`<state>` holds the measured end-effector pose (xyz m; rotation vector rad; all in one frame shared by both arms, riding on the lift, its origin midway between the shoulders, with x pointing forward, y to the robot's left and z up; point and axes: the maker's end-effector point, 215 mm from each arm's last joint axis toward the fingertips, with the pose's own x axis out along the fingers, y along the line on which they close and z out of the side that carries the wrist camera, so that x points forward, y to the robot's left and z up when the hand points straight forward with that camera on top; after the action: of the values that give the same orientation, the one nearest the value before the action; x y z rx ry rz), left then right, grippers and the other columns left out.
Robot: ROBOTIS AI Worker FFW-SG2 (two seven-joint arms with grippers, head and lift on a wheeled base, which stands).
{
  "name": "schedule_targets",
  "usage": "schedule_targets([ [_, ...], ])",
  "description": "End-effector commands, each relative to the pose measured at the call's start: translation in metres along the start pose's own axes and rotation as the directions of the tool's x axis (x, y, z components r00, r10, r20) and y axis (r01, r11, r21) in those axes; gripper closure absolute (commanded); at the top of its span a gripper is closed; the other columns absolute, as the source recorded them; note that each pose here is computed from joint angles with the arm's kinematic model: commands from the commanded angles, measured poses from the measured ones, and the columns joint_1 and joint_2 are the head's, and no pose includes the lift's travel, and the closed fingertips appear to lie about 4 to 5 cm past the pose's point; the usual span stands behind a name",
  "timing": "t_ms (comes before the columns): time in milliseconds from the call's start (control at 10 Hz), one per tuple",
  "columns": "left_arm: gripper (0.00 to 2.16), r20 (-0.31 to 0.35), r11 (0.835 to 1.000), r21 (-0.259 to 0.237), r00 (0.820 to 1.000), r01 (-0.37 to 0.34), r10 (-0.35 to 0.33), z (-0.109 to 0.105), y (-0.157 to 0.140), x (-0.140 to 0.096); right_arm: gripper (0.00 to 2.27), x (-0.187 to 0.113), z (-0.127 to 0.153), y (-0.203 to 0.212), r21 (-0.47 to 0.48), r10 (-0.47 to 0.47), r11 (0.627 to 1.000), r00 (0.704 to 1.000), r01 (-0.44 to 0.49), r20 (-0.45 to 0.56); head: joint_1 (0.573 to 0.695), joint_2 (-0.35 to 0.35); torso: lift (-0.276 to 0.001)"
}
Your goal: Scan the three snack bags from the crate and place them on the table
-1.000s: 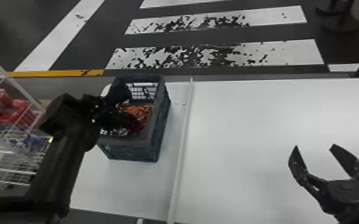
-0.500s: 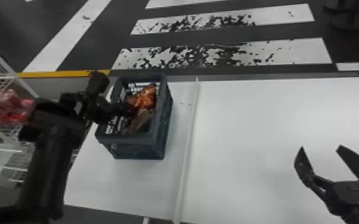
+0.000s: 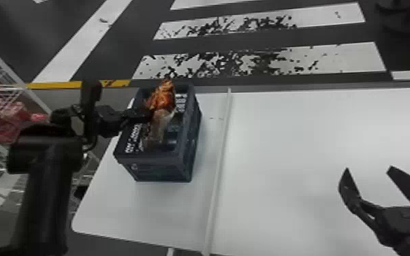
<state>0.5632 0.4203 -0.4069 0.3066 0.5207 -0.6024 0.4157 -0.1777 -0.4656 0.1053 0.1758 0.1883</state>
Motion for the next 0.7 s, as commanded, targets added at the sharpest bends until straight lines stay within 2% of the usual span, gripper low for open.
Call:
schedule_targets([
  [0, 2.13, 0.066, 1.0, -0.025, 0.998, -0.002, 0.003, 0.02, -0.004, -0.011, 0.08, 0.0, 0.0, -0.001, -0.001, -0.001, 1.0, 1.0, 0.001, 0.0, 0.695, 0.269, -0.062],
  [100, 2.13, 0.105, 0.997, -0.079, 0.994, -0.004, 0.012, 0.032, -0.005, -0.023, 0.08, 0.0, 0.0, -0.001, -0.001, -0.002, 1.0, 1.0, 0.002, 0.0, 0.695, 0.266, -0.062],
  [400, 2.13, 0.211, 0.987, -0.154, 0.977, 0.051, -0.018, 0.1, -0.045, -0.041, 0.08, 0.0, 0.008, -0.003, 0.001, -0.015, 1.0, 1.0, 0.015, 0.019, 0.695, 0.243, -0.062],
  [500, 2.13, 0.238, 0.985, -0.157, 0.971, 0.074, -0.035, 0.122, -0.066, -0.041, 0.08, 0.0, 0.011, -0.005, 0.004, -0.021, 1.0, 0.999, 0.021, 0.026, 0.695, 0.223, -0.062],
  [600, 2.13, 0.256, 0.984, -0.141, 0.964, 0.108, -0.069, 0.141, -0.097, -0.032, 0.08, 0.0, 0.012, -0.007, 0.005, -0.026, 1.0, 0.999, 0.026, 0.029, 0.695, 0.209, -0.062],
])
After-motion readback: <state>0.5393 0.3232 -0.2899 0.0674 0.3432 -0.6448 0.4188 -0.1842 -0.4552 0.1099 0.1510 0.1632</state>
